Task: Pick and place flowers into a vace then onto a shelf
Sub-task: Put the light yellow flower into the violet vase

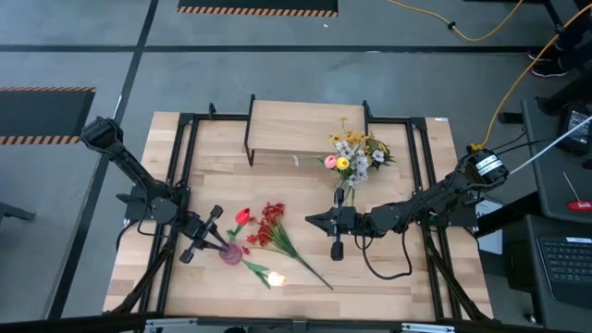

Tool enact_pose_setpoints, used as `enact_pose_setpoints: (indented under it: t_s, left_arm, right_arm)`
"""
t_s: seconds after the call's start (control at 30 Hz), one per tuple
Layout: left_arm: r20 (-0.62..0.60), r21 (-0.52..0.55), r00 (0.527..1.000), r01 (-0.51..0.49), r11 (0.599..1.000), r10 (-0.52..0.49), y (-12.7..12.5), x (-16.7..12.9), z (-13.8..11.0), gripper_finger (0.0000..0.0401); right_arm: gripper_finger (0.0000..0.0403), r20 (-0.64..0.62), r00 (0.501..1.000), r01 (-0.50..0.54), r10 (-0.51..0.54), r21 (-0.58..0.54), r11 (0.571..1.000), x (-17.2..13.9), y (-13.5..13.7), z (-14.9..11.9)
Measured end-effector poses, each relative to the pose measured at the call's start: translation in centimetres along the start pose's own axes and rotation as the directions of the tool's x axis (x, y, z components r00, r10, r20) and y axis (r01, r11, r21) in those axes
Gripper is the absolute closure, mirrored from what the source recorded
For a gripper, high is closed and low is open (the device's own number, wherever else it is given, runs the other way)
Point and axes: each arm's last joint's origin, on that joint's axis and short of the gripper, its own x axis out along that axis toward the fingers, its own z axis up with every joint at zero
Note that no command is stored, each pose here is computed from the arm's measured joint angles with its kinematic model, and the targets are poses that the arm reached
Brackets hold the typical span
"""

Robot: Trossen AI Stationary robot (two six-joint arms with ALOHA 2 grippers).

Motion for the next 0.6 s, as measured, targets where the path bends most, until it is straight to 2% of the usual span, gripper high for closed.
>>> enact_pose_setpoints:
  t_s: [0.23,0.5,0.6]
  left_arm:
    - [0.036,0.001,0.999,0.0,1.0,0.0,0.1,-0.2,0.5,0.0338]
    - [0.073,0.033,0.995,0.064,0.997,-0.066,-0.3,0.1,1.8,0.03]
    - [0.049,0.04,0.996,0.076,0.996,-0.078,-0.4,0.4,2.2,0.0286]
  right_arm:
    - [0.0398,0.0,1.0,0.0,0.0,0.0,1.0,0.0,0.0,0.0]
    - [0.0398,0.0,1.0,0.0,0.0,0.0,1.0,0.0,0.0,0.0]
    - [0.0398,0.0,1.0,0.0,0.0,0.0,1.0,0.0,0.0,0.0]
